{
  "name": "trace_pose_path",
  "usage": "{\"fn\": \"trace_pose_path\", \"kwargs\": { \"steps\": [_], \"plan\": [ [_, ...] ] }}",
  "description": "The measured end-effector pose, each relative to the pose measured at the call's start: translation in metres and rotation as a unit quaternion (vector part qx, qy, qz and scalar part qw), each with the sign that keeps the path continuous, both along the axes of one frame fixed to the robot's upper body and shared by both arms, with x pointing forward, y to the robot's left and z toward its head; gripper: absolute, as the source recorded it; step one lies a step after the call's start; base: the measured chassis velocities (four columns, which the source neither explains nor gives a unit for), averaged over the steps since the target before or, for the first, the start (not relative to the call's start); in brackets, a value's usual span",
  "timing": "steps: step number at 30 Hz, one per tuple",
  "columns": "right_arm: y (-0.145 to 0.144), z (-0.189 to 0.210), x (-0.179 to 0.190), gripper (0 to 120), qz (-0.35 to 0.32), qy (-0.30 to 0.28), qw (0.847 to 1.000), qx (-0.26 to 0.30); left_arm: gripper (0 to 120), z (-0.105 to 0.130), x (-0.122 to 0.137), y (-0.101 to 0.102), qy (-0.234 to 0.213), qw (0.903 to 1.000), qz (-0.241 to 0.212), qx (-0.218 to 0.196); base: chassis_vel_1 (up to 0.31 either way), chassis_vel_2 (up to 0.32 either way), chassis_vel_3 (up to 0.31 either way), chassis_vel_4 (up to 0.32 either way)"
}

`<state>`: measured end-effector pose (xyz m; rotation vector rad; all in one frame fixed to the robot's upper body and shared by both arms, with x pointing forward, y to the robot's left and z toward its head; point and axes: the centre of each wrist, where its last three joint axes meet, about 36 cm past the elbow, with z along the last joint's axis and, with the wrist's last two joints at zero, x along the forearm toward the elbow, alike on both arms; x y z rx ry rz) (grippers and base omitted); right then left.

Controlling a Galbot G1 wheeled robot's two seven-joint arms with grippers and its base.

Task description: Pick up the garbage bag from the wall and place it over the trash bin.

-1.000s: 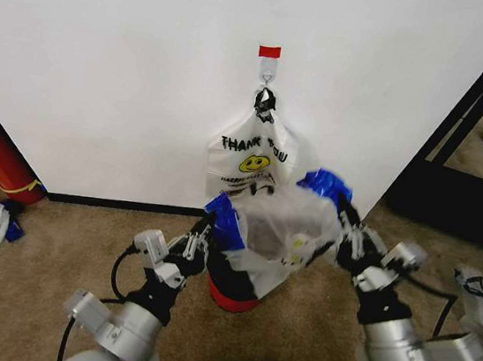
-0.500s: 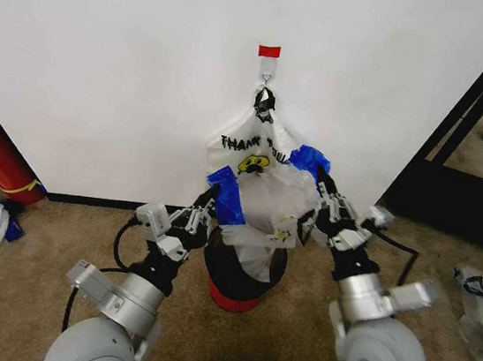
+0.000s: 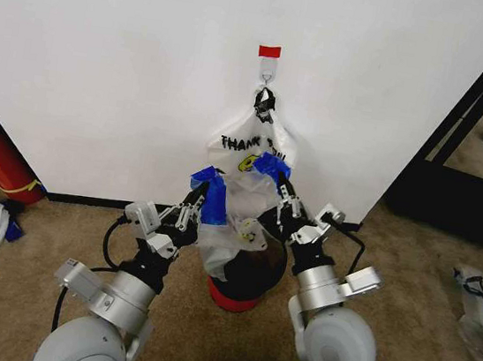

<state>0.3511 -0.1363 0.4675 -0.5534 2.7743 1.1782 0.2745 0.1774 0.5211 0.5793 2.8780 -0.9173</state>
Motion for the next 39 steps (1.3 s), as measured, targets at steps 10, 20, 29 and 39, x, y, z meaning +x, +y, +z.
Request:
{"fn": "trace_pose_path", "kwargs": {
  "steps": [10,20,29,39],
  "plan": [
    [-0.002,-0.046,0.015,0,-0.049,0.052,0.997,-0.008,0,-0.041,0.012,-0.014,0.050,0.9983,0.027,-0.015,0.000,0.000,0.000,0.000],
    [-0.001,-0.077,0.000,0,-0.078,0.078,0.993,-0.044,0,-0.078,0.005,-0.023,0.088,0.9946,0.055,-0.008,0.000,0.000,0.000,0.000],
    [-0.013,-0.097,-0.020,0,-0.114,0.100,0.984,-0.097,0,-0.094,-0.005,-0.024,0.116,0.9907,0.069,0.014,0.000,0.000,0.000,0.000],
    [-0.014,-0.100,-0.041,0,-0.126,0.117,0.977,-0.125,0,-0.105,-0.039,-0.016,0.152,0.9847,0.072,0.044,0.000,0.000,0.000,0.000]
  ]
}}
